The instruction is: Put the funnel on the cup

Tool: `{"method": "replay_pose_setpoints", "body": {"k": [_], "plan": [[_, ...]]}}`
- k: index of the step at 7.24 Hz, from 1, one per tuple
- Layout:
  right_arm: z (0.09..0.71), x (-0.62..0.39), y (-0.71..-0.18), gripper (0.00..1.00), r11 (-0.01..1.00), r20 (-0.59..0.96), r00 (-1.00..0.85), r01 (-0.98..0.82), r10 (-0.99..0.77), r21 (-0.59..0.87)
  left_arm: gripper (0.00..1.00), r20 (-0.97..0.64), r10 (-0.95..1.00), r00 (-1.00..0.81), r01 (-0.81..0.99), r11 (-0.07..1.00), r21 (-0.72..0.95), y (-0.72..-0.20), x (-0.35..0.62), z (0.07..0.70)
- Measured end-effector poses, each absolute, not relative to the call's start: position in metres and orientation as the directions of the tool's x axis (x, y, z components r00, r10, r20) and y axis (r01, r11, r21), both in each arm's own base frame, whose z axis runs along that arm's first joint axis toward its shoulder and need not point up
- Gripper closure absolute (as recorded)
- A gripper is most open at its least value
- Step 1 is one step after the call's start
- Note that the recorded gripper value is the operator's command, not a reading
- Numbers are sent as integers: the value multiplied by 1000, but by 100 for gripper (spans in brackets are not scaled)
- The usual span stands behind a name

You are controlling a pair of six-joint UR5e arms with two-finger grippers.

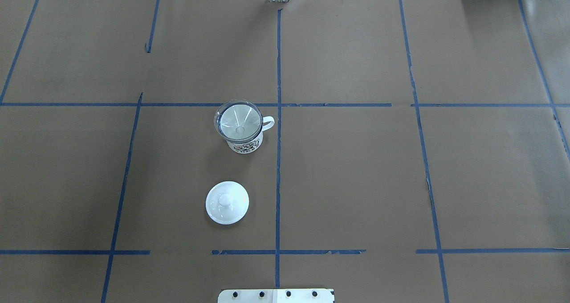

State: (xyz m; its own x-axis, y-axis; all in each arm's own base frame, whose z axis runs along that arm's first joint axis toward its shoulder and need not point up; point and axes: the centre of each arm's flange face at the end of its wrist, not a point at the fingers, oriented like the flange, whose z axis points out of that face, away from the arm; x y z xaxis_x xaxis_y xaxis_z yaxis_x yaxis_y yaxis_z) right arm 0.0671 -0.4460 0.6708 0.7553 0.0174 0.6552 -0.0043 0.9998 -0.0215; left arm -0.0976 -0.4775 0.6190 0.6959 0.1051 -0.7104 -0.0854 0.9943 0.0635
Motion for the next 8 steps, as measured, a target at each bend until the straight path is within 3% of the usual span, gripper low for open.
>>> {"method": "replay_pose_setpoints", "body": {"k": [8], "plan": [[671,67,-446,0,1000,655,755,-4,17,-22,0,-697,88,711,-91,995,32,-455,-98,637]]}}
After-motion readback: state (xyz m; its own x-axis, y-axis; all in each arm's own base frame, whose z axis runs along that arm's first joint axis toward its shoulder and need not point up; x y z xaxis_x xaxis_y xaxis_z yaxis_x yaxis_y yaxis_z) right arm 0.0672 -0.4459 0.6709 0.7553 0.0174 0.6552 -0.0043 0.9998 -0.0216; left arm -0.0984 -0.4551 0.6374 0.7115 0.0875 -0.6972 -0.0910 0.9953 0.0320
